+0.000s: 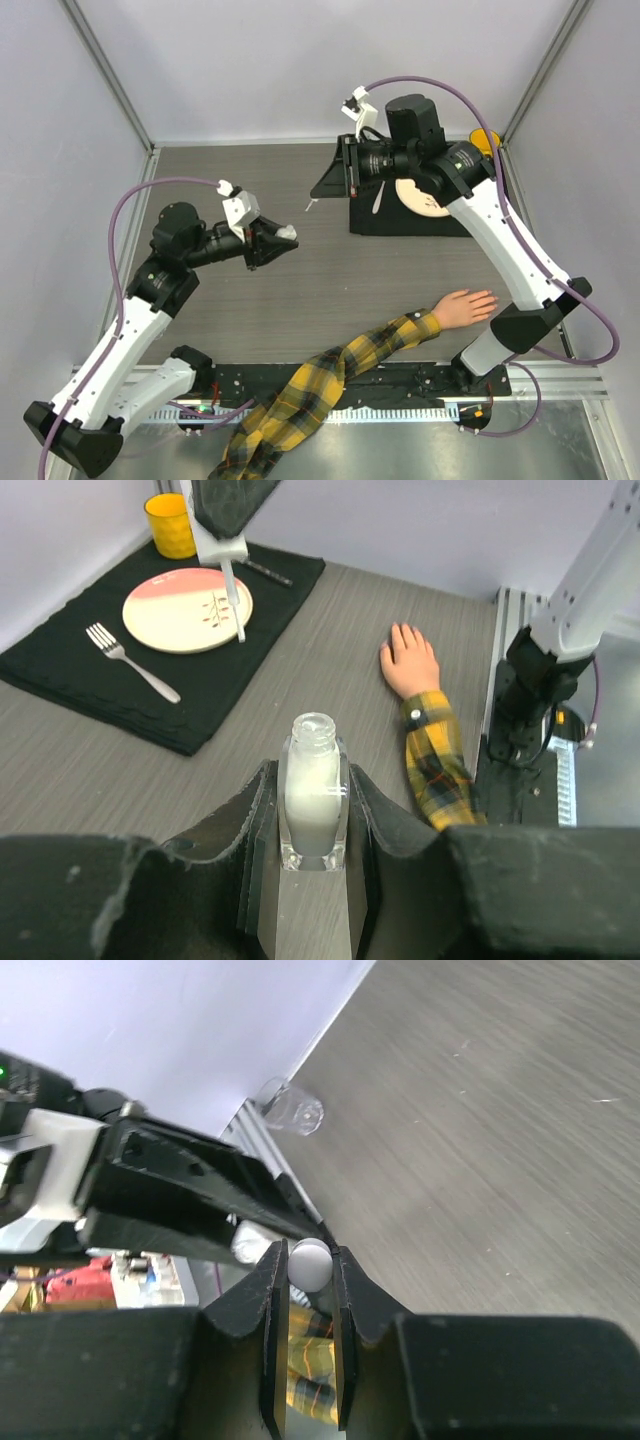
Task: Paint the nails
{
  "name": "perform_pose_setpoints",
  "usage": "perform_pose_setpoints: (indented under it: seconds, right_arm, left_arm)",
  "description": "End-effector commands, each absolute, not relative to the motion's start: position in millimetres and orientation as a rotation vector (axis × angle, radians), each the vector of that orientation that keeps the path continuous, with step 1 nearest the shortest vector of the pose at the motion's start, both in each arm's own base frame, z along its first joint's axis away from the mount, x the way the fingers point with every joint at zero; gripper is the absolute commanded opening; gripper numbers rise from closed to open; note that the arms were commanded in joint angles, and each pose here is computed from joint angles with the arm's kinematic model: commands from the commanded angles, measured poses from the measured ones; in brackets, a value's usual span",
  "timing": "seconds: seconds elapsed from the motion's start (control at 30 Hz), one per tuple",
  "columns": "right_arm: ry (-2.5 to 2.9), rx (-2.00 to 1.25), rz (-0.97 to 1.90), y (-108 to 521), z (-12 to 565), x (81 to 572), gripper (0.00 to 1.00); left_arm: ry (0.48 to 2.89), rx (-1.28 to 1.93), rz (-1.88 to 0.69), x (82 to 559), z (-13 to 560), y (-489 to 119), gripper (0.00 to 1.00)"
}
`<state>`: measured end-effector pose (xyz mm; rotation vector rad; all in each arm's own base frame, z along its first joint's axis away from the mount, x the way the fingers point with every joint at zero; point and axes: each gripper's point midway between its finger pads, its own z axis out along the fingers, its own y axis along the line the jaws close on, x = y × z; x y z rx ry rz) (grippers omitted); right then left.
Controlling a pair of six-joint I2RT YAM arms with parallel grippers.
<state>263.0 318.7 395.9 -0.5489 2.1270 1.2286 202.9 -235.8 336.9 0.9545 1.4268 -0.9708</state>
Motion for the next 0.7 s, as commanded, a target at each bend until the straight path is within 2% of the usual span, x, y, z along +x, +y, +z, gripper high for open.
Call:
perform_pose_setpoints:
  seconds: [0.0,0.67]
  right_arm:
    - [1.974,-0.682,1.306,321,433,230,0.0]
    - [2.014,-0.821,1.31,355,407,207,0.0]
  left_arm:
    - [1.382,1.044,-0.899,195,324,-230,0.0]
    - [1.373,0.977,-0.917,205,336,-234,0.0]
